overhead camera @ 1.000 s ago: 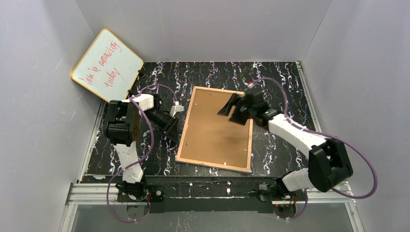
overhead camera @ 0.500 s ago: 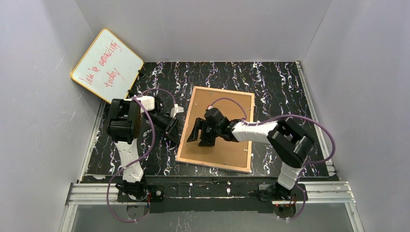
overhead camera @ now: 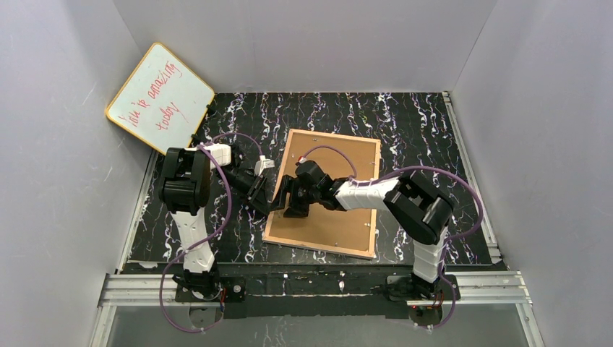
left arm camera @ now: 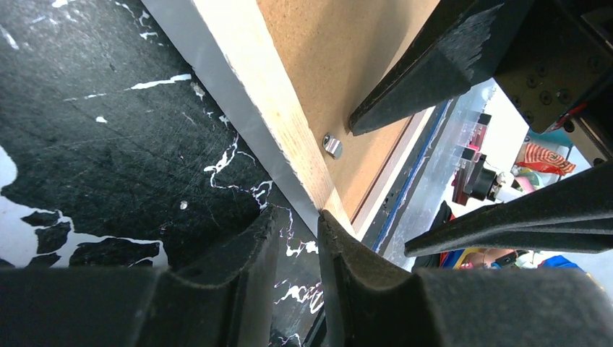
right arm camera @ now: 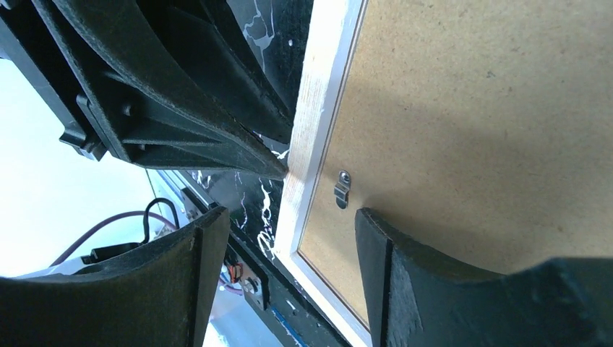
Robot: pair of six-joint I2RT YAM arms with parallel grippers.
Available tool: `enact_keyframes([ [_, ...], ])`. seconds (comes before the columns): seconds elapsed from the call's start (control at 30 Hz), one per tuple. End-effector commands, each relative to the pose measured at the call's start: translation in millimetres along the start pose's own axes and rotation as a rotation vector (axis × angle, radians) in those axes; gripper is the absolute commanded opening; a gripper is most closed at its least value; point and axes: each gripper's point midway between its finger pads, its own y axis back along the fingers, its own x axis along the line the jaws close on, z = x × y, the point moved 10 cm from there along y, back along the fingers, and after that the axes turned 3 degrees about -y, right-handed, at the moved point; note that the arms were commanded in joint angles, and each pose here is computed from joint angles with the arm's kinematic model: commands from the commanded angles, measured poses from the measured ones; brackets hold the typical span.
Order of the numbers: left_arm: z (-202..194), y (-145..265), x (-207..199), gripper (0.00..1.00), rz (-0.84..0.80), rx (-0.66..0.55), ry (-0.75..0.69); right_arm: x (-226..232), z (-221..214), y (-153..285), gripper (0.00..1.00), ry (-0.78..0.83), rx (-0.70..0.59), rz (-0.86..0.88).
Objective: Put the photo into the frame
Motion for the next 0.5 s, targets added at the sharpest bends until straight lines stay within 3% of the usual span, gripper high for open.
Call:
enact_keyframes([
  [0.0, -1.3, -4.3, 4.5, 0.25, 0.037, 0.012, -0.037, 0.7, -1.1, -10.4, 0.72, -0.009, 0.015, 0.004],
  [0.47, -4.0, -6.0, 5.5, 0.24, 0.051, 0.023, -0.043, 1.7, 1.7, -18.6, 0.70, -0.015, 0.009, 0.011],
])
